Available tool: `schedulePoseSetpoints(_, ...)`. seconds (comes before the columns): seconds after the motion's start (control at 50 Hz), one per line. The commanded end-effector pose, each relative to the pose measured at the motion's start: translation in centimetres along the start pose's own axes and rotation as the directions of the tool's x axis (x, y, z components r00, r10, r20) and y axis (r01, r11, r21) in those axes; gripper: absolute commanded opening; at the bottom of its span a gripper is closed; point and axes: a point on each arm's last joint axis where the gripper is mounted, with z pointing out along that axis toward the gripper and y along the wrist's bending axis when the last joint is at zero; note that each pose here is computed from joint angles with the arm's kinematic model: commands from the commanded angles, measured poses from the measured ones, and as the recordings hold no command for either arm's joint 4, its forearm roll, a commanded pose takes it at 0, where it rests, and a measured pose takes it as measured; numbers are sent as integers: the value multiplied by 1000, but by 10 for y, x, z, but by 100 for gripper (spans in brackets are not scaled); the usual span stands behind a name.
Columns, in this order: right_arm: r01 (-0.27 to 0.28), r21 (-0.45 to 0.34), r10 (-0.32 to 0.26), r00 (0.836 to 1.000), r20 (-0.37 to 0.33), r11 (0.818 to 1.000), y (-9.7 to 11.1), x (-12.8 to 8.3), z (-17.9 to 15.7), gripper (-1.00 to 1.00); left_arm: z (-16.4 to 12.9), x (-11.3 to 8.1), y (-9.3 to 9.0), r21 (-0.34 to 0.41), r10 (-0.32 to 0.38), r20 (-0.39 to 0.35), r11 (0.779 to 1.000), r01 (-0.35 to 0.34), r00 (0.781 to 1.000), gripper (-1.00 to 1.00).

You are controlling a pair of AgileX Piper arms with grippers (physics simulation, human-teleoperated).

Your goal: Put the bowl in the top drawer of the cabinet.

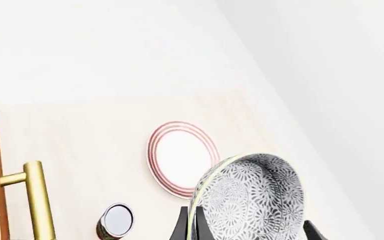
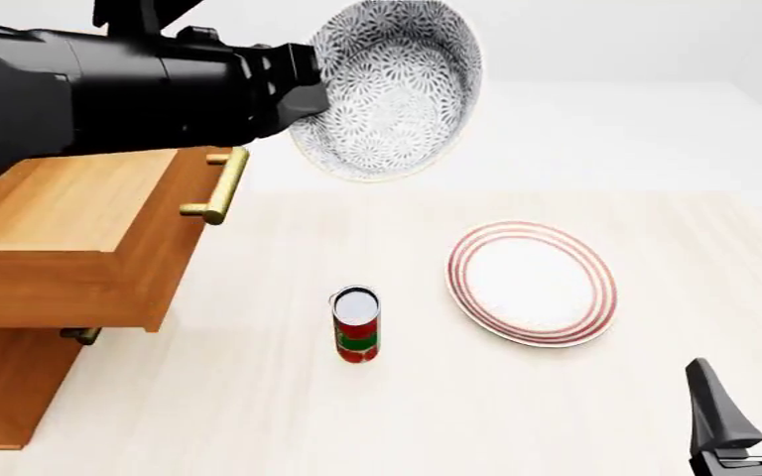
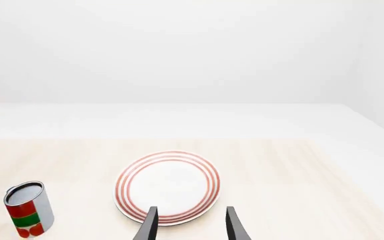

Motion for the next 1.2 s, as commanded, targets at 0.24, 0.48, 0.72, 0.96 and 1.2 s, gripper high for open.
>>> schedulePoseSetpoints(0.24,0,0,0,1000,0,1000,0,0,0,100,-22,-27,25,-86,-38,96,995,46,995,-100)
schedulePoseSetpoints(0.48,0,0,0,1000,0,1000,0,0,0,100,-33,-36,35,-124,-49,138,990,66,989,-100)
schedulePoseSetpoints(0.72,0,0,0,1000,0,1000,0,-6,1,100,-45,-41,48,-166,-70,178,981,100,982,-100)
schedulePoseSetpoints(0.96,0,0,0,1000,0,1000,0,-6,1,100,-61,-48,63,-223,-84,233,965,138,969,-100)
schedulePoseSetpoints(1.2,0,0,0,1000,0,1000,0,-6,1,100,-75,-52,77,-277,-92,282,945,173,955,-100)
